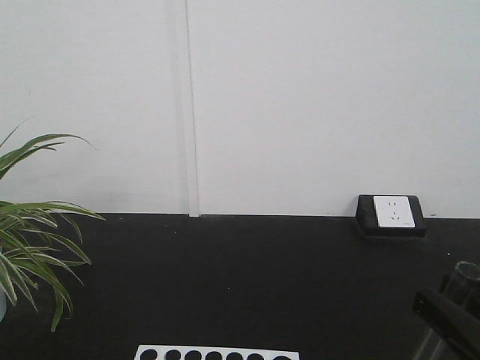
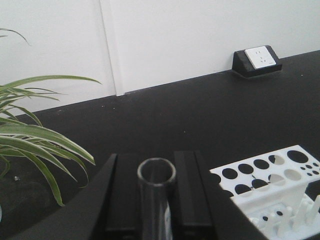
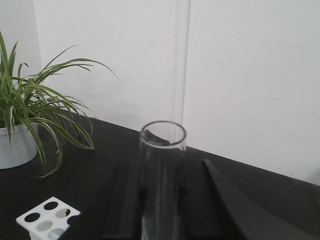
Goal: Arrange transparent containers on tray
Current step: 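Hold both tubes and drive the base away from the rack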
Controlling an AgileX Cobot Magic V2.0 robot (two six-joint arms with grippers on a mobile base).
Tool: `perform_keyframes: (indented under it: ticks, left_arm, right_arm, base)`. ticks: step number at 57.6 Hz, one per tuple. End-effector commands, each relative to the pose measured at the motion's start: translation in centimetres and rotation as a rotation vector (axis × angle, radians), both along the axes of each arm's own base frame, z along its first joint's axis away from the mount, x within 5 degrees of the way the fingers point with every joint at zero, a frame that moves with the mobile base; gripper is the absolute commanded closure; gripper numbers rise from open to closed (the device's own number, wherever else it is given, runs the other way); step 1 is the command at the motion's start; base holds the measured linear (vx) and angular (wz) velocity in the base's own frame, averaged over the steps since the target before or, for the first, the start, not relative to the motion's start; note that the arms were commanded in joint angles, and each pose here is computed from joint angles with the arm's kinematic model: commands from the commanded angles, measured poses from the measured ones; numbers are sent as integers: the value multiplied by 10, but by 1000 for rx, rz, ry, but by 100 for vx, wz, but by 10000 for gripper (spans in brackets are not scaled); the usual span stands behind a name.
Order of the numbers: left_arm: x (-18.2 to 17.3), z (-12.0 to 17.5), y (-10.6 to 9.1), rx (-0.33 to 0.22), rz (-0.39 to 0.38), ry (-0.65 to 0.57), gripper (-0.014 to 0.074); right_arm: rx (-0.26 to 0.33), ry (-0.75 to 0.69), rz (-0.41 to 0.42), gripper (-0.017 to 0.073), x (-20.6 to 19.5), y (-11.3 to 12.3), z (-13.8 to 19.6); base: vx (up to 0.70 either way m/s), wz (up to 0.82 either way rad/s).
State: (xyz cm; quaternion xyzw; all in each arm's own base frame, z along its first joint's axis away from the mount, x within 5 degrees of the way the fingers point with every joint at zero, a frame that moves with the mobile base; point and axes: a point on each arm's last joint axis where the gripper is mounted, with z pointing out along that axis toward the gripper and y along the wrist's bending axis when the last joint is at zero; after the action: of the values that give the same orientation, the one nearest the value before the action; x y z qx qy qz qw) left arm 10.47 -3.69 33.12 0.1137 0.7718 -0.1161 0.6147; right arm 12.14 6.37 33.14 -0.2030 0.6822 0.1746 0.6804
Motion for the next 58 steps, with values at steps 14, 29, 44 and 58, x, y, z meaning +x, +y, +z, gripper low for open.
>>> perform_keyframes:
  ticks: [14, 29, 44, 58]
  left_arm:
    - [0, 17, -2, -39, -14, -101, 597]
    - [0, 17, -2, -39, -14, -101, 597]
    - [0, 17, -2, -39, -14, -101, 597]
    - [0, 16, -1, -38, -13, -97, 597]
  right_arm:
    - [16, -28, 14, 572, -1, 1, 10]
    - [16, -28, 14, 572, -1, 1, 10]
    - [15, -28, 14, 572, -1, 1, 10]
    - [15, -28, 14, 572, -1, 1, 10]
  base:
    - [-8, 1]
    - [-22, 4]
    - [-30, 6]
    - [-32, 3]
